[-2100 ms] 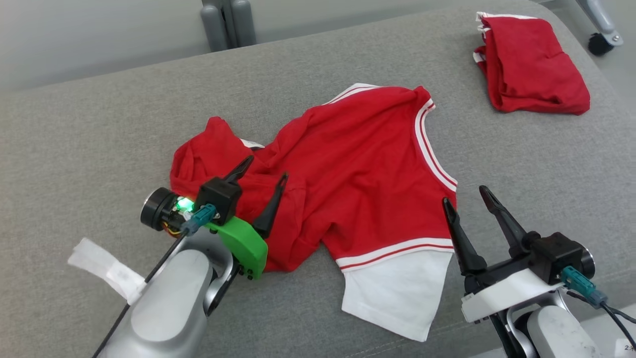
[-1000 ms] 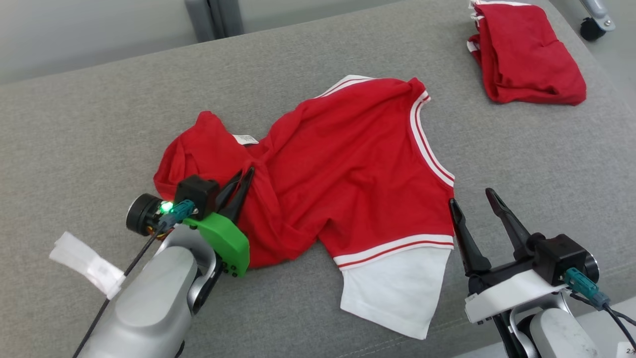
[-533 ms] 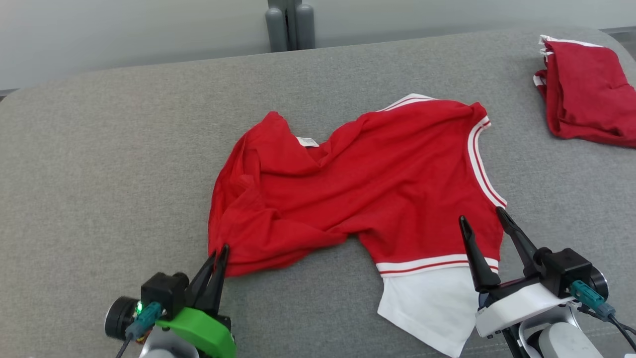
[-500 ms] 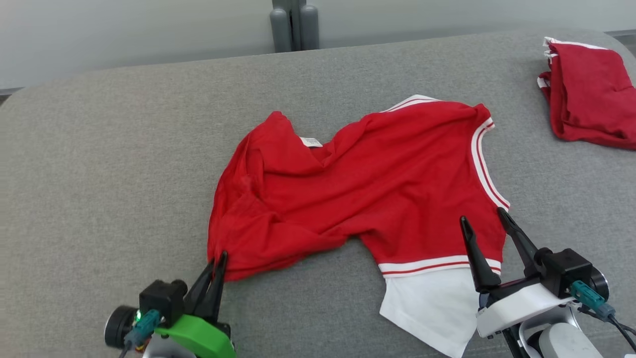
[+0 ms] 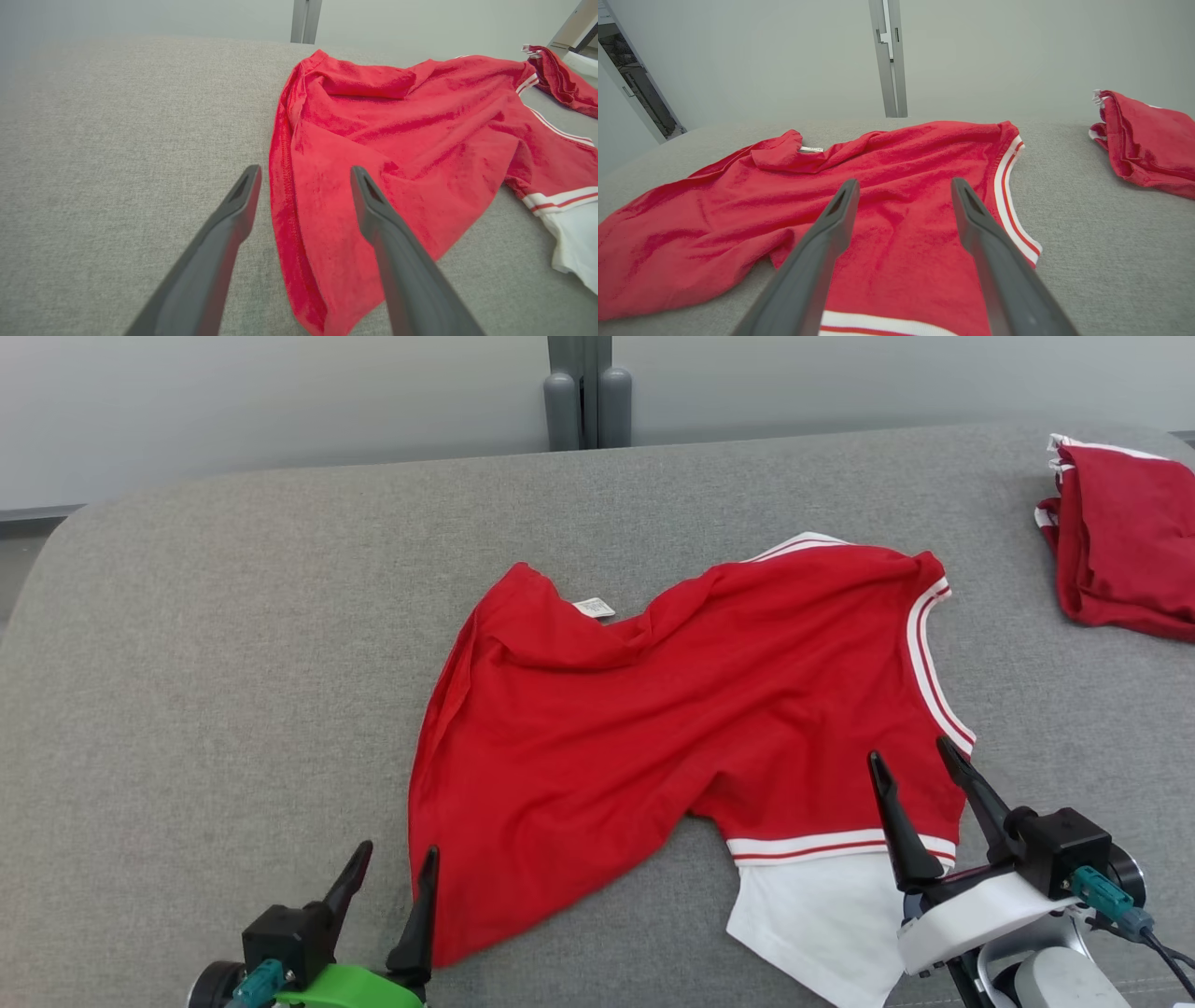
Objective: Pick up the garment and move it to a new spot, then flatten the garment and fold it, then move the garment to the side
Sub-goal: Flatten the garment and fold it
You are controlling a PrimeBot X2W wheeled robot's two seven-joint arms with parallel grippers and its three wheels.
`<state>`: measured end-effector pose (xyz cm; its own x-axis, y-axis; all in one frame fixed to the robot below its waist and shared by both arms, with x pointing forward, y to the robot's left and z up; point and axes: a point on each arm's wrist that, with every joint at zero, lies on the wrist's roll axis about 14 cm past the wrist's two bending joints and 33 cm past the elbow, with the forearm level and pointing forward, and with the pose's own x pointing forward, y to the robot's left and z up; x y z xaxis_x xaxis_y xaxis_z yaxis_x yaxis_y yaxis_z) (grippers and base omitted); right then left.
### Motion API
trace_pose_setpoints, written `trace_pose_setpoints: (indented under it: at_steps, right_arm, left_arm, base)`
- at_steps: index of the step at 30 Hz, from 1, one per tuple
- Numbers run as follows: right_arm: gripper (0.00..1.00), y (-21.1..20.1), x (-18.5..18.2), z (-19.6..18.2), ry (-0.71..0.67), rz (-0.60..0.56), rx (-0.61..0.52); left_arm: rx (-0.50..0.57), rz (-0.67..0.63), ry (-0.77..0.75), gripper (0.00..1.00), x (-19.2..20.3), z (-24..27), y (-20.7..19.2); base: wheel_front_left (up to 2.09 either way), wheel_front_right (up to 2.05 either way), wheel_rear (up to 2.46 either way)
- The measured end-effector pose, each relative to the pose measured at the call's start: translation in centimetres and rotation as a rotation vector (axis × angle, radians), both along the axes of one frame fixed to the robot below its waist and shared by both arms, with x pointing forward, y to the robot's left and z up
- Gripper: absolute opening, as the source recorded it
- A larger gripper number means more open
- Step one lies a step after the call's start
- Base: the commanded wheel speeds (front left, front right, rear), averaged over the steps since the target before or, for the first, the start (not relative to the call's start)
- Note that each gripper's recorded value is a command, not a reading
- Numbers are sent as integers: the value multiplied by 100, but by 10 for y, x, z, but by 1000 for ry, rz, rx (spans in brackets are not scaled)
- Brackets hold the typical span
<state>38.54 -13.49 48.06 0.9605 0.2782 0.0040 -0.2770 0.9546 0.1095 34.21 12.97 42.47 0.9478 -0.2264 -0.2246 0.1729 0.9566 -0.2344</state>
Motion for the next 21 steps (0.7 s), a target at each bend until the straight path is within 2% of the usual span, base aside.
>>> trace_pose_setpoints:
  at_steps: [11, 21]
  right_arm:
    - [100, -14, -6, 16, -47, -52, 10]
    - [100, -28, -20, 29, -85, -108, 15]
  left_arm:
    - [26, 108, -213, 100, 30, 59, 31]
    - [53, 187, -283, 100, 28, 77, 56]
  base:
    - [0, 0, 0]
    - [0, 0, 0]
